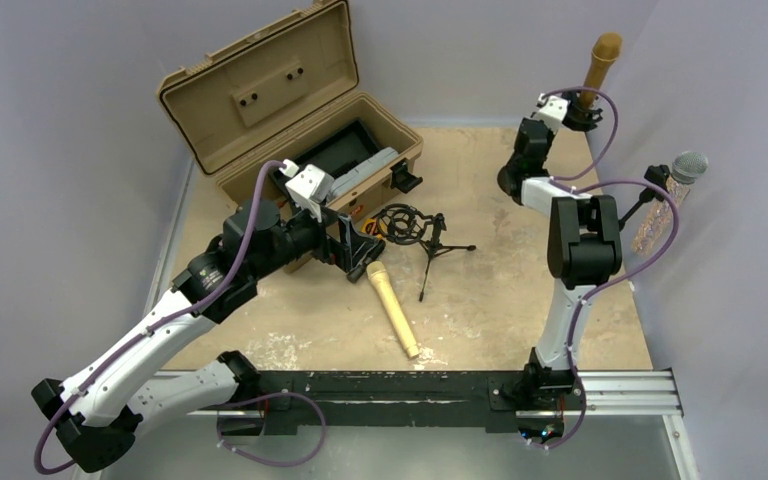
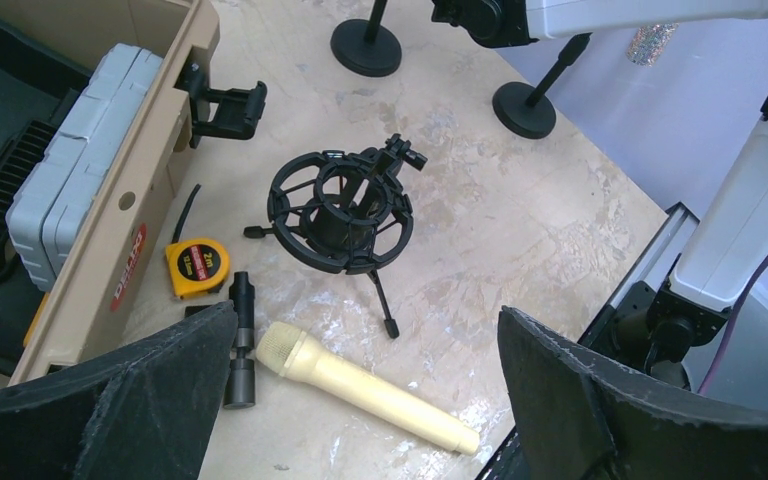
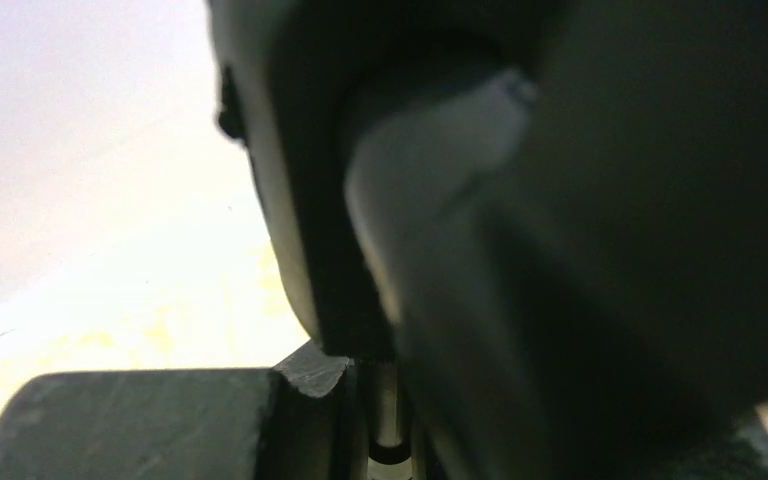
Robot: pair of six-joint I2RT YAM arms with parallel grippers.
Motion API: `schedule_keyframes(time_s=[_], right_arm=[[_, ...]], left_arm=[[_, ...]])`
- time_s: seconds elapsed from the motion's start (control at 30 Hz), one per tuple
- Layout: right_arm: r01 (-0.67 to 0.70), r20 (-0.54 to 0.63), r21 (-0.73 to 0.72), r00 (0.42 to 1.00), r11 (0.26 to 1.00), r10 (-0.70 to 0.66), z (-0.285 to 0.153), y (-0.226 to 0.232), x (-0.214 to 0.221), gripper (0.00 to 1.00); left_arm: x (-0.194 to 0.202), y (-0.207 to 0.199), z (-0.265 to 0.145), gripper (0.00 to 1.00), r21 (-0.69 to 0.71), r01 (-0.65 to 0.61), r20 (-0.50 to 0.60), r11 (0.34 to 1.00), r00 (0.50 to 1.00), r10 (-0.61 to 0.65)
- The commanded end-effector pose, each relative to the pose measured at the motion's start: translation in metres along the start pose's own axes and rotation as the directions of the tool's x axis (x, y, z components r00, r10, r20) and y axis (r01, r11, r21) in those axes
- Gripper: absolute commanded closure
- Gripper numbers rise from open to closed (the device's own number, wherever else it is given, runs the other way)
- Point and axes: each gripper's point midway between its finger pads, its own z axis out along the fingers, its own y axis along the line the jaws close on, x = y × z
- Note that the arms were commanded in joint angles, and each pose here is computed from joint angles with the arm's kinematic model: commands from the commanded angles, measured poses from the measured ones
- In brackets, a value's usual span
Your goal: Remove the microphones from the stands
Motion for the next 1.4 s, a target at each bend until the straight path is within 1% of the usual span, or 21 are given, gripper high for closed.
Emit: schedule_keyframes(time_s=[0.0, 0.1, 0.13, 0.17, 0.23, 0.3, 0.5, 0.63, 0.67, 0.7, 0.73, 0.8, 0.9, 1.03, 1.13, 1.23, 1.37], right_arm=[[-0.040, -0.047, -0.096, 0.998, 0.995, 0.036, -0.025, 0.027, 0.008, 1.00], [-0.047, -0.048, -0.100, 0.998, 0.994, 0.043, -0.031, 0.030, 0.010, 1.00], [-0.048, -0.046, -0.099, 0.998, 0.994, 0.043, -0.033, 0.030, 0.010, 0.94], [-0.051, -0.042, -0.097, 0.998, 0.994, 0.047, -0.035, 0.030, 0.009, 0.87], [-0.054, -0.036, -0.096, 0.998, 0.994, 0.051, -0.038, 0.031, 0.006, 0.69], [-0.056, -0.026, -0.097, 0.998, 0.994, 0.053, -0.041, 0.032, 0.001, 0.58], [-0.076, 0.006, -0.094, 0.997, 0.993, 0.077, -0.059, 0.030, -0.021, 0.37], [-0.106, 0.021, -0.132, 0.994, 0.986, 0.109, -0.080, 0.028, -0.040, 0.31], [-0.111, 0.020, -0.148, 0.993, 0.983, 0.115, -0.088, 0.028, -0.043, 0.27], [-0.120, 0.027, -0.165, 0.992, 0.979, 0.126, -0.096, 0.029, -0.051, 0.21], [-0.127, 0.033, -0.180, 0.990, 0.975, 0.135, -0.105, 0.030, -0.058, 0.18], [-0.142, 0.059, -0.207, 0.986, 0.968, 0.158, -0.121, 0.029, -0.081, 0.18], [-0.171, 0.116, -0.248, 0.972, 0.954, 0.204, -0.142, 0.021, -0.126, 0.19], [-0.214, 0.231, -0.296, 0.930, 0.931, 0.287, -0.166, 0.010, -0.202, 0.20], [-0.231, 0.286, -0.220, 0.913, 0.948, 0.289, -0.162, -0.008, -0.239, 0.18], [-0.230, 0.338, -0.134, 0.904, 0.964, 0.263, -0.147, -0.032, -0.262, 0.17], [-0.207, 0.388, -0.110, 0.892, 0.972, 0.234, -0.127, -0.048, -0.281, 0.16]], left_arm=[[-0.022, -0.011, -0.003, 0.00, 0.040, 0.000, 0.071, 0.999, 0.997, -0.003], [-0.021, -0.011, -0.002, 0.00, 0.041, 0.004, 0.067, 0.999, 0.998, -0.006], [-0.021, -0.011, -0.003, 0.00, 0.041, 0.004, 0.068, 0.999, 0.998, -0.006], [-0.021, -0.011, -0.002, 0.00, 0.040, 0.004, 0.068, 0.999, 0.998, -0.006], [-0.021, -0.010, -0.002, 0.00, 0.036, 0.004, 0.067, 0.999, 0.998, -0.006], [-0.021, -0.010, -0.002, 0.00, 0.033, 0.003, 0.067, 0.999, 0.998, -0.005], [-0.021, -0.009, -0.003, 0.00, 0.027, 0.000, 0.070, 1.000, 0.998, -0.002], [-0.021, -0.010, -0.004, 0.01, 0.036, 0.002, 0.071, 0.999, 0.997, -0.005], [-0.021, -0.011, -0.004, 0.01, 0.039, 0.003, 0.071, 0.999, 0.997, -0.006], [-0.021, -0.012, -0.004, 0.01, 0.046, 0.005, 0.070, 0.999, 0.998, -0.008], [-0.021, -0.013, -0.004, 0.01, 0.050, 0.006, 0.070, 0.999, 0.998, -0.010], [-0.022, -0.015, -0.004, 0.01, 0.057, 0.010, 0.071, 0.998, 0.997, -0.014], [-0.023, -0.016, -0.006, 0.01, 0.062, 0.010, 0.077, 0.998, 0.997, -0.015], [-0.025, -0.016, -0.009, 0.01, 0.060, 0.006, 0.086, 0.998, 0.996, -0.011], [-0.026, -0.015, -0.009, 0.01, 0.057, 0.008, 0.086, 0.998, 0.996, -0.013], [-0.028, -0.016, -0.012, 0.00, 0.057, 0.006, 0.091, 0.998, 0.996, -0.011], [-0.029, -0.014, -0.013, 0.00, 0.049, 0.000, 0.098, 0.999, 0.995, -0.005]])
